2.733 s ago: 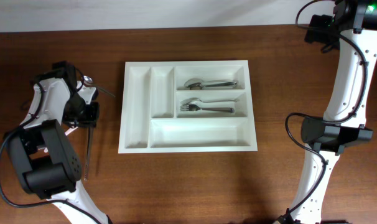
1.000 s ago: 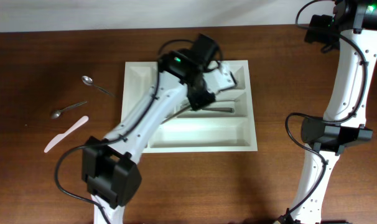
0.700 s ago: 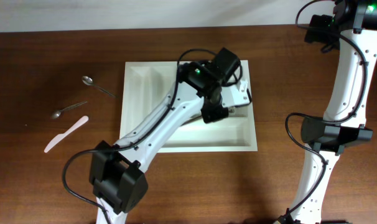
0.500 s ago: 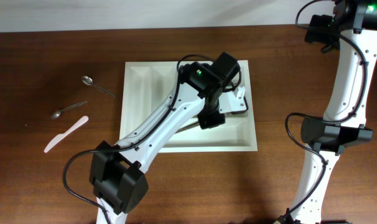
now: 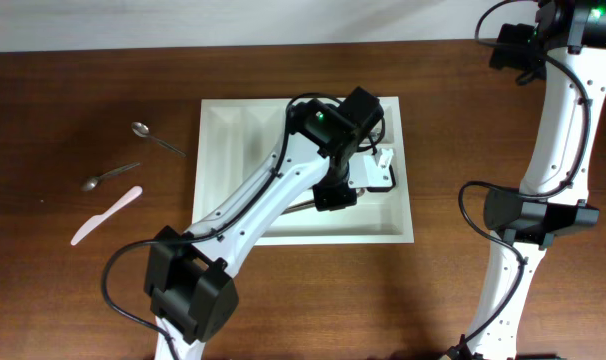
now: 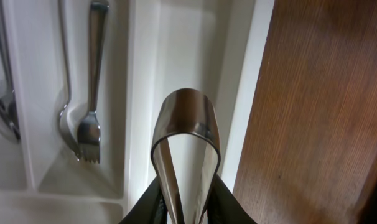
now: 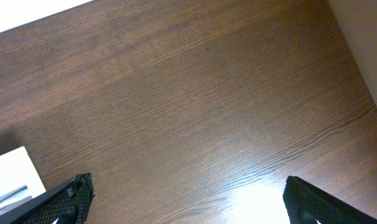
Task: Pack container
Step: 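Lower the tongs into the lower compartment and open the left gripper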
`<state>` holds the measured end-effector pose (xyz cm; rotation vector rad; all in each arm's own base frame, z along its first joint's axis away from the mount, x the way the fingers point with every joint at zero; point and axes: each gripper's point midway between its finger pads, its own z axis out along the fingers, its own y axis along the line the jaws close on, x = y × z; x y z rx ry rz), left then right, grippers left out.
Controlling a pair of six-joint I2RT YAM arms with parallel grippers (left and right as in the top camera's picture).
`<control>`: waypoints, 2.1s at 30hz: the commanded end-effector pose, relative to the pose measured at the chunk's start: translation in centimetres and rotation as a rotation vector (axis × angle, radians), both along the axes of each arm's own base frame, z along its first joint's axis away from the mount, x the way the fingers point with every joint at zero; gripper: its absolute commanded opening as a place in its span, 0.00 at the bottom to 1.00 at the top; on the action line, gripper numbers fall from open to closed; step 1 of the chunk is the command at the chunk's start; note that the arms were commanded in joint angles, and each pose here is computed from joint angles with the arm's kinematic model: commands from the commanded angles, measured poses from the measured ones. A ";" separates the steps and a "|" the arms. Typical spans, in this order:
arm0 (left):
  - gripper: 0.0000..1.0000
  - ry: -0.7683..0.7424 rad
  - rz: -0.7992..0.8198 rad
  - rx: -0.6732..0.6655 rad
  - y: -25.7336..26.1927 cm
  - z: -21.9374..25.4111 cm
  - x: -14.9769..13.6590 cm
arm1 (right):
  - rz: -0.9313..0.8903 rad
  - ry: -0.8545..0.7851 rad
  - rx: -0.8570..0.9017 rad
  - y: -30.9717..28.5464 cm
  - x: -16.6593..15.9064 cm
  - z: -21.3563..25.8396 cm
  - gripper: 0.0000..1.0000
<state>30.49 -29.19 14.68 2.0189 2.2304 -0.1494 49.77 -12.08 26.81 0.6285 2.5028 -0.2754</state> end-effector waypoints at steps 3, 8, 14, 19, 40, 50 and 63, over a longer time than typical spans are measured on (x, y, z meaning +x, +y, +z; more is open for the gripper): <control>0.02 0.044 -0.050 0.021 -0.6 -2.5 0.3 | 0.006 -0.047 -0.009 0.1 -0.8 2.3 0.99; 0.02 0.096 -0.065 0.070 -0.6 -5.6 0.3 | 0.005 -0.047 -0.009 0.1 -0.8 2.3 0.99; 0.02 0.106 -0.114 0.081 -0.8 -7.1 0.5 | 0.005 -0.047 -0.010 0.1 -0.8 2.3 0.99; 0.02 0.080 -0.173 0.063 -1.3 -7.1 1.0 | 0.005 -0.047 -0.010 0.1 -0.8 2.3 0.99; 0.02 0.121 -0.213 -0.037 -3.6 -8.5 0.6 | 0.005 -0.047 -0.010 0.1 -0.8 2.3 0.99; 0.02 0.169 -0.216 -0.063 -4.4 -9.9 0.1 | 0.005 -0.047 -0.010 0.1 -0.8 2.3 0.99; 0.03 0.189 -0.231 -0.047 -4.9 -11.2 -0.5 | 0.006 -0.047 -0.009 0.1 -0.8 2.3 0.99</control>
